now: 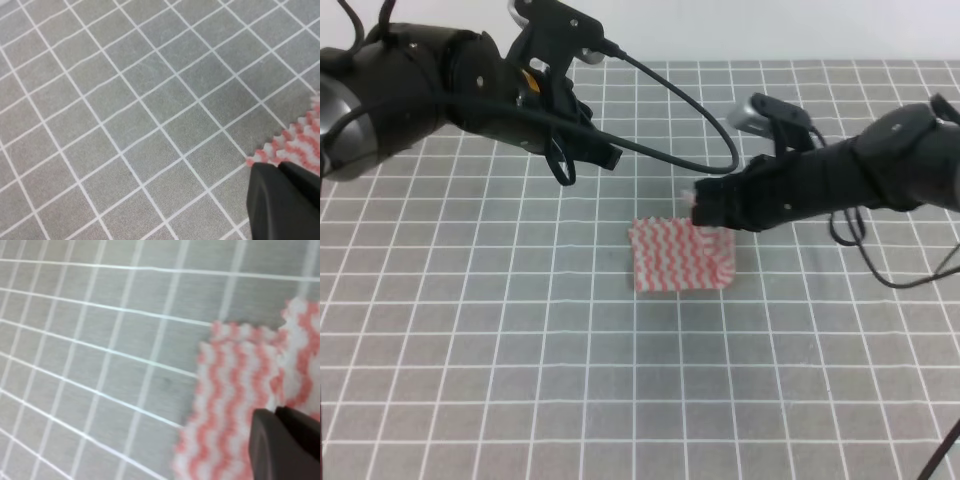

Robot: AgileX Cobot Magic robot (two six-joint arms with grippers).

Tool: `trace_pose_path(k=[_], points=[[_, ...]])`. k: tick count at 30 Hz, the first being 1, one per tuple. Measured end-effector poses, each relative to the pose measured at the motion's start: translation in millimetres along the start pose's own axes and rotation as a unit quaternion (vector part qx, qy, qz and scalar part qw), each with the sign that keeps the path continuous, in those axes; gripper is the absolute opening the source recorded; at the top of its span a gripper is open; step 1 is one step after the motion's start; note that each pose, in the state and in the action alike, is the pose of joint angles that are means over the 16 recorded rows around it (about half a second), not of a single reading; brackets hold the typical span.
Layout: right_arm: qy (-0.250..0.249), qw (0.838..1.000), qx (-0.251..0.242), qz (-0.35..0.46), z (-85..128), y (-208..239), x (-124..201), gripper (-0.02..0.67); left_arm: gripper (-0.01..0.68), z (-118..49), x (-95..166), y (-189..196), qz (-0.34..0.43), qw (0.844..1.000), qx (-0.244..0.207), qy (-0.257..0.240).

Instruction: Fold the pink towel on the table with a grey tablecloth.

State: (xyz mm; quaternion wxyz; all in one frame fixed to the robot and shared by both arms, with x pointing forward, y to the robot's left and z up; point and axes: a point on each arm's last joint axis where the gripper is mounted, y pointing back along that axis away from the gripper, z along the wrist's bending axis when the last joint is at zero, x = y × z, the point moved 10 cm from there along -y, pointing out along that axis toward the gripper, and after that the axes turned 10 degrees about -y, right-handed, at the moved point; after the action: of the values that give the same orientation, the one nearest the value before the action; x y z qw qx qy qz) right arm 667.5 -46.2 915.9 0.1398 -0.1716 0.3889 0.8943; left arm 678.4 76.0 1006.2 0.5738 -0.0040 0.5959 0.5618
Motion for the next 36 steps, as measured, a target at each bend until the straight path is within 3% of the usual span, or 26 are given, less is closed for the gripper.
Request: trace_pose_path(k=[8, 23, 36], points=[[0.016, 0.999, -0.023, 0.026, 19.0, -23.4, 8.6, -0.016, -0.002, -0.2, -0.6, 0.5, -0.001, 1.000, 0.000, 0.001], [0.015, 0.998, -0.026, 0.056, 21.4, -52.8, 29.5, -0.002, -0.002, -0.6, 0.2, -0.2, 0.001, 1.000, 0.002, 0.002], [0.037, 0.996, -0.052, 0.070, 35.8, -45.4, 23.5, 0.136, -0.002, -1.3, 1.4, 0.4, 0.004, 1.000, 0.003, 0.001]])
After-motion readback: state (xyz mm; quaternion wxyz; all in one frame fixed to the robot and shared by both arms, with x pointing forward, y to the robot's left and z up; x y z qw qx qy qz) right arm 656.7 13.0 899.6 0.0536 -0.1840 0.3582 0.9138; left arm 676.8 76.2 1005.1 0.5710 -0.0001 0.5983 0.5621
